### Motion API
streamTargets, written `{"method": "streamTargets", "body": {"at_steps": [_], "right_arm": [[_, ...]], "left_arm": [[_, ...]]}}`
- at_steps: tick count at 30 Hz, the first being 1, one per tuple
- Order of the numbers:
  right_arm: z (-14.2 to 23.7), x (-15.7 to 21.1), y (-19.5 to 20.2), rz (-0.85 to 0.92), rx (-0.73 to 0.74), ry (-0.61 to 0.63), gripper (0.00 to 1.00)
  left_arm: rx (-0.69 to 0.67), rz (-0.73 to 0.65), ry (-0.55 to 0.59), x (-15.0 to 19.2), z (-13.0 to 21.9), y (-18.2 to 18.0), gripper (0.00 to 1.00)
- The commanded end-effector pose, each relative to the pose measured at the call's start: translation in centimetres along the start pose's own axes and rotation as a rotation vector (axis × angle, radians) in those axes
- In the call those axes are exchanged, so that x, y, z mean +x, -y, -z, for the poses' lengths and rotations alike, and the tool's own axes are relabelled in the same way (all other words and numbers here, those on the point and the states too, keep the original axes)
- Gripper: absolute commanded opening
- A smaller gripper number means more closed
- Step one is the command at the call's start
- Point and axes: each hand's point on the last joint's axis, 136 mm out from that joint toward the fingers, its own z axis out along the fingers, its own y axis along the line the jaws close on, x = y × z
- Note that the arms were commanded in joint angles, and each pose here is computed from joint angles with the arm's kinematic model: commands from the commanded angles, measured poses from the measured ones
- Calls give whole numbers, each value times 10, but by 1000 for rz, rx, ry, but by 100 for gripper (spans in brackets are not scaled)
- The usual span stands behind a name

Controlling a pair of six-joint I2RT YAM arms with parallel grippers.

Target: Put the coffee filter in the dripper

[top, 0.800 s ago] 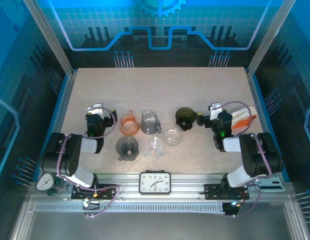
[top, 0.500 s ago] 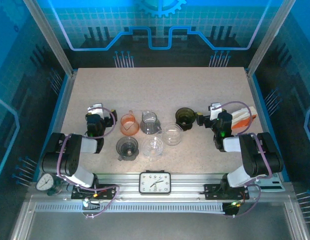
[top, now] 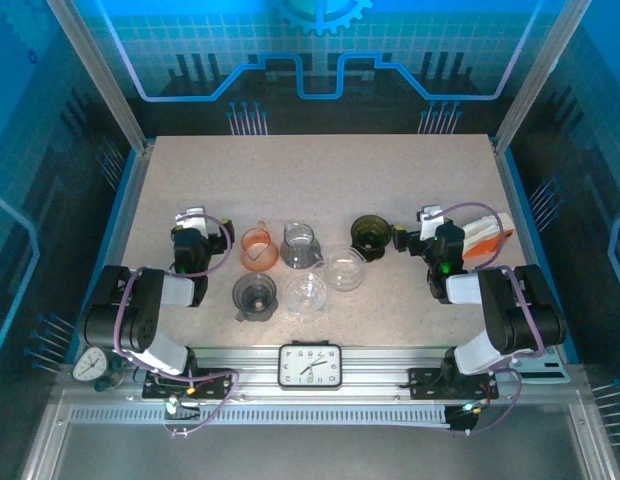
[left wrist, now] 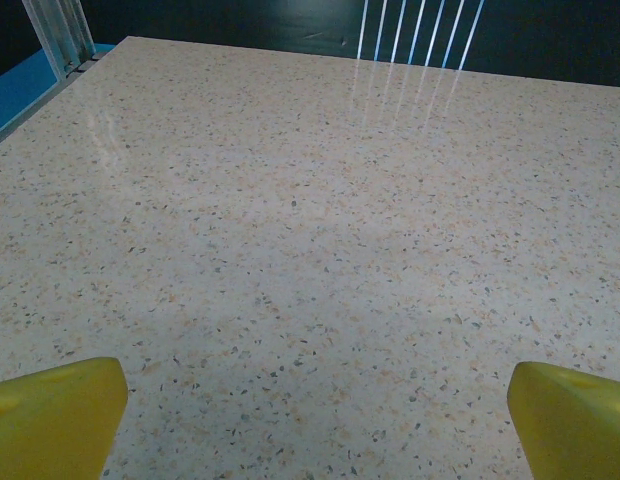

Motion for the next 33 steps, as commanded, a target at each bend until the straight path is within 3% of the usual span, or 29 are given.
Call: {"method": "streamTargets", "body": {"at_steps": [1, 16, 24, 27, 30, 32, 33], "right_arm": [[-3, -11, 5, 8, 3, 30, 100], [-1, -13, 8, -36, -44, 44, 100], [16, -46, 20, -85, 2, -16, 100], [27, -59, 23, -146, 20, -9, 100], [38, -69, 28, -168, 96, -4, 100], [44, -76, 40, -189, 212, -10, 100], [48, -77, 50, -228, 285, -19, 100]], "left_arm": [[18, -21, 14, -6, -3, 6, 99], [16, -16, 22, -9, -3, 6, 99], [-37, 4, 39, -49, 21, -2, 99], [-103, 88, 86, -73, 34, -14, 99], [-71, 160, 147, -101, 45, -9, 99], [-56, 242, 204, -118, 52, -8, 99], [-92, 345, 234, -124, 57, -17, 99]]}}
